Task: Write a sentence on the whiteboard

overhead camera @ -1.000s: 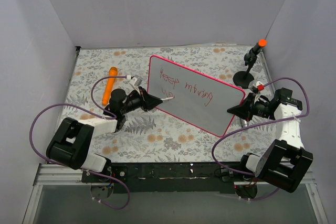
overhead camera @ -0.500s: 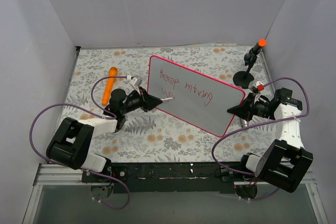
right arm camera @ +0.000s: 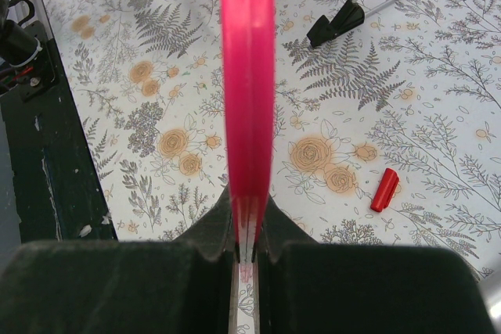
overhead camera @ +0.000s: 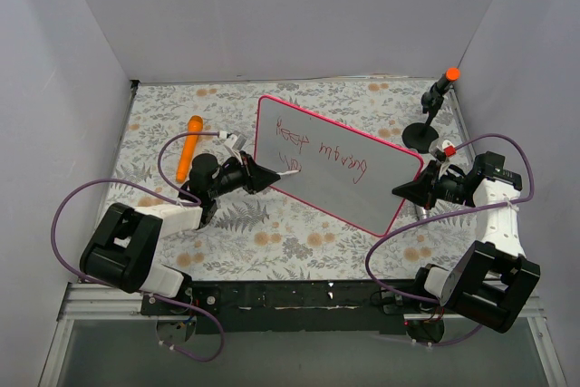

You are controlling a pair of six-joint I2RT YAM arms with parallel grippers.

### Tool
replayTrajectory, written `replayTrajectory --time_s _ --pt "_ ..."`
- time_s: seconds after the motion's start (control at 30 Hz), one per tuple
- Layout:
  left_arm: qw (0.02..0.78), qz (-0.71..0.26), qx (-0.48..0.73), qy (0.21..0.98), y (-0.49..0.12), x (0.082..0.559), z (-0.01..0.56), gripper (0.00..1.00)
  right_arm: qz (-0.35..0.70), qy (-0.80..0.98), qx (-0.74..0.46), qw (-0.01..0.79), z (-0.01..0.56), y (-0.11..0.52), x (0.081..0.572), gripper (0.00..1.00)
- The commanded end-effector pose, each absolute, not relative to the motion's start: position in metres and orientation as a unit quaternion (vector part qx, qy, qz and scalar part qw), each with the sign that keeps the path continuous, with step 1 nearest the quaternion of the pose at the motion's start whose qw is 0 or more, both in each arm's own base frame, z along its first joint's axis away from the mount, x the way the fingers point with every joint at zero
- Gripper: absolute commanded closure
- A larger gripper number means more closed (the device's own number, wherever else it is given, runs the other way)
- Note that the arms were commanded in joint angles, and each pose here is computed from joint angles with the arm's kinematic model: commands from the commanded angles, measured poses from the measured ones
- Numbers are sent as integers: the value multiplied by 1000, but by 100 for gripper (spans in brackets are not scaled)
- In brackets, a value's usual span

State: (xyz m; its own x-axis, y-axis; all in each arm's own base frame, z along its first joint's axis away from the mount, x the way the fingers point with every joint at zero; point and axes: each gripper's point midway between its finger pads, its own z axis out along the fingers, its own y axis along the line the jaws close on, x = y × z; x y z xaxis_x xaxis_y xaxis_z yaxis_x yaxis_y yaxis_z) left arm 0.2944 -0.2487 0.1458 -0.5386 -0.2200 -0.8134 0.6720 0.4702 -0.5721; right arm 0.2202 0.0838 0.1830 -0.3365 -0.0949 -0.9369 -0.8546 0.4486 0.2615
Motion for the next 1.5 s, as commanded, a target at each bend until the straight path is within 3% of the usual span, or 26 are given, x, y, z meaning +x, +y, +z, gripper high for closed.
replayTrajectory --time_s 0.0,0.73,1.47 --pt "467 -493 164 716 -248 296 156 100 379 715 -358 466 175 80 220 99" --pt "465 -512 184 698 -261 304 180 100 379 716 -357 464 174 80 220 99" --pt "429 -491 170 739 -254 296 135 100 378 717 -358 464 174 80 220 99"
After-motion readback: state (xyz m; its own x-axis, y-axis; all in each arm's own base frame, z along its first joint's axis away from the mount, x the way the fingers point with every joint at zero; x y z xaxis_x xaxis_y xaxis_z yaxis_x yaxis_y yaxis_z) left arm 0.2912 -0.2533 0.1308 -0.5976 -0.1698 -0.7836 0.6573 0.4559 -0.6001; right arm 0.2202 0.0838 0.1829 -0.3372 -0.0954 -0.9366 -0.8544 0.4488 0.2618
